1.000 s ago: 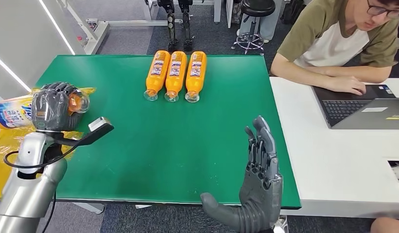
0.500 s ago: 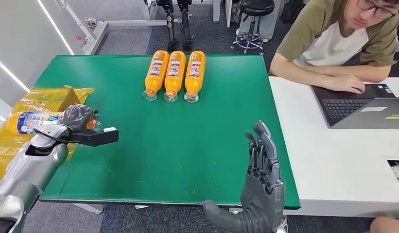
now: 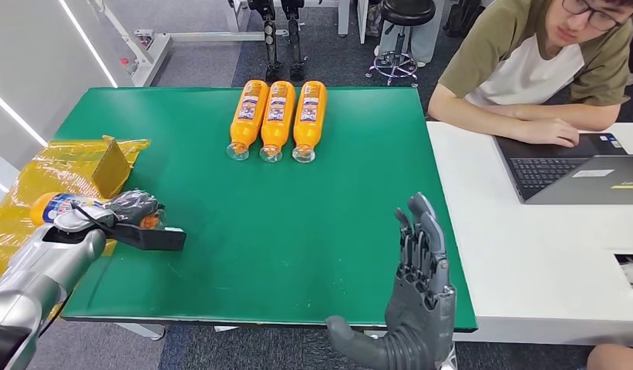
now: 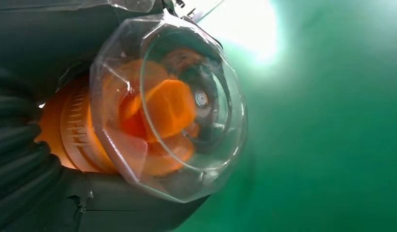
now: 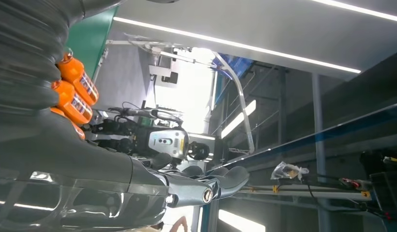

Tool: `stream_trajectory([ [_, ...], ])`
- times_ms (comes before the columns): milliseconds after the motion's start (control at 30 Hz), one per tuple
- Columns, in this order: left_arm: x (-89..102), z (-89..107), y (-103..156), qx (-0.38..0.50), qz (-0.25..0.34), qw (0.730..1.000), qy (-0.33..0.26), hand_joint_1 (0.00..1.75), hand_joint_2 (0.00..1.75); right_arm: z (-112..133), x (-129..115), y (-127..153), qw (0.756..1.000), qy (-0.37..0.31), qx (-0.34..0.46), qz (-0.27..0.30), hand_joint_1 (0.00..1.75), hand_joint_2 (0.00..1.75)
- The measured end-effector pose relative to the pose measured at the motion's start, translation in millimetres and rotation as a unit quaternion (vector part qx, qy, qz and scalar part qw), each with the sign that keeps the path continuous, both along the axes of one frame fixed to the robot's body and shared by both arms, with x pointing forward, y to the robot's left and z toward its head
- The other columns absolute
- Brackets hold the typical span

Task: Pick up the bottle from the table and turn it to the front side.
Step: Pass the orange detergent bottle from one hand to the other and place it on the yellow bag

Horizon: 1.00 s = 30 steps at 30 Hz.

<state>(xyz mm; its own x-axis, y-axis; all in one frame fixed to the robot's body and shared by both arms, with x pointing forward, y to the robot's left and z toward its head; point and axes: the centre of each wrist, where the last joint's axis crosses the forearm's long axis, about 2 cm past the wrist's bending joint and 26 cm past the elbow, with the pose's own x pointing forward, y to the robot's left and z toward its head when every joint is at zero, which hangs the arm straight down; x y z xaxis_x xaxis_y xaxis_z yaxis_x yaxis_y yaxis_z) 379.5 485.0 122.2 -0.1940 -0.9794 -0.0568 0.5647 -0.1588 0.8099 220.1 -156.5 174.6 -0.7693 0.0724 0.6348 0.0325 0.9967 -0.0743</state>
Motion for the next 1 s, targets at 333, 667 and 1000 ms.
stream_trajectory([
  [333,-0.3,-13.6,-20,-0.017,-0.04,0.999,-0.015,1.75,1.75,1,-1,0,1.0,0.005,-0.001,-0.002,0.0,1.75],
  [667,-2.0,-22.8,-32,-0.016,-0.023,1.0,-0.002,0.0,1.75,0,-3,-1,1.0,0.006,-0.002,-0.009,0.0,1.75],
  [1000,-0.8,-21.8,-32,-0.032,0.021,0.999,-0.004,0.0,1.75,0,-3,-2,1.0,0.005,-0.002,-0.016,0.0,1.75],
])
